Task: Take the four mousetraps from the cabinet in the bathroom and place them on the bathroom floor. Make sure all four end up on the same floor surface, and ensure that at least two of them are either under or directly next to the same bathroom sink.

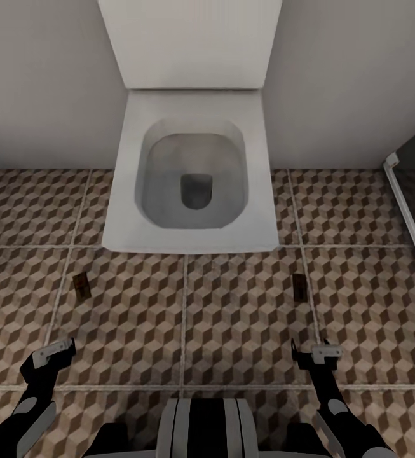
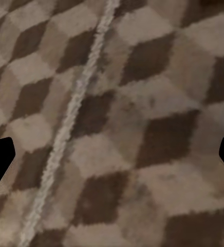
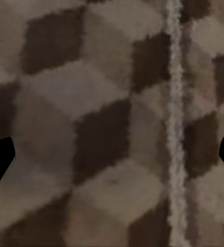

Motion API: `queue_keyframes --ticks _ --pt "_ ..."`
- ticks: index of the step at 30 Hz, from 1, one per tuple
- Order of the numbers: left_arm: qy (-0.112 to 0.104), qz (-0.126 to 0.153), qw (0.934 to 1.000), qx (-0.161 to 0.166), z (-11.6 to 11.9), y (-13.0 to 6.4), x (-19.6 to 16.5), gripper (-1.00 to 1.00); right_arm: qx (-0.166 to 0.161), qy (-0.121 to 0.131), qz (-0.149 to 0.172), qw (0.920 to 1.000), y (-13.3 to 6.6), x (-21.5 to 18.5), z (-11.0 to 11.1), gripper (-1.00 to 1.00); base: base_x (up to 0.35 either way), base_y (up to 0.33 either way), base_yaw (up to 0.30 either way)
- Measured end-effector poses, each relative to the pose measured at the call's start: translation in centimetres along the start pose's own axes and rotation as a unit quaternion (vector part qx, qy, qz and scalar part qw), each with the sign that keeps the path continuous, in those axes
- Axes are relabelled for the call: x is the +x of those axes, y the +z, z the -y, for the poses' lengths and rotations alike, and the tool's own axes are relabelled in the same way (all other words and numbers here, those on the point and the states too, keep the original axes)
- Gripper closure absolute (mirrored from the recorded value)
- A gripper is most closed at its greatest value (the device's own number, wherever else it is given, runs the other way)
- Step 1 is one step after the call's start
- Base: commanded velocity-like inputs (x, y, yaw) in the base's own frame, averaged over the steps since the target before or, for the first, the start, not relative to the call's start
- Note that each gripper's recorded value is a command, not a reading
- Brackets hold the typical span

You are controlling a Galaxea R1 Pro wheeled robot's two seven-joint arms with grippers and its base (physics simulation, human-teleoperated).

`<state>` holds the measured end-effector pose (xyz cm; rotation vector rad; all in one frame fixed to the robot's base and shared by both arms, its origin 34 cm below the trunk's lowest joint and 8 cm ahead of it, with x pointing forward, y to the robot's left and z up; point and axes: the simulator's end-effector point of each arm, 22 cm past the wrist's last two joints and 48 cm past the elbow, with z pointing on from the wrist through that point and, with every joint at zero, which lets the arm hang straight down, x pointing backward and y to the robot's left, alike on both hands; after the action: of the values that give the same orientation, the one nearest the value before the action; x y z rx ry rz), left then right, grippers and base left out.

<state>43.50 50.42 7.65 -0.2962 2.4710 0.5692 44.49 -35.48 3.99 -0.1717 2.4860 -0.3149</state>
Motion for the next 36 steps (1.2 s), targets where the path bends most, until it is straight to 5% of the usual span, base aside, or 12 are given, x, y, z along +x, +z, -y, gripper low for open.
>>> queue_keyframes --ticks 18,36 --pt "-0.017 0.033 0.9993 0.003 0.0 -0.7 -4.1 -1.00 0.007 0.007 0.035 0.9993 -0.4 -4.2 0.9 -1.00 -0.013 0.000 0.000" --pt "-0.034 0.067 0.9972 0.006 -0.2 -1.6 -8.1 -1.00 0.014 0.014 0.070 0.9973 -1.1 -8.4 1.9 -1.00 -0.315 0.000 0.000"
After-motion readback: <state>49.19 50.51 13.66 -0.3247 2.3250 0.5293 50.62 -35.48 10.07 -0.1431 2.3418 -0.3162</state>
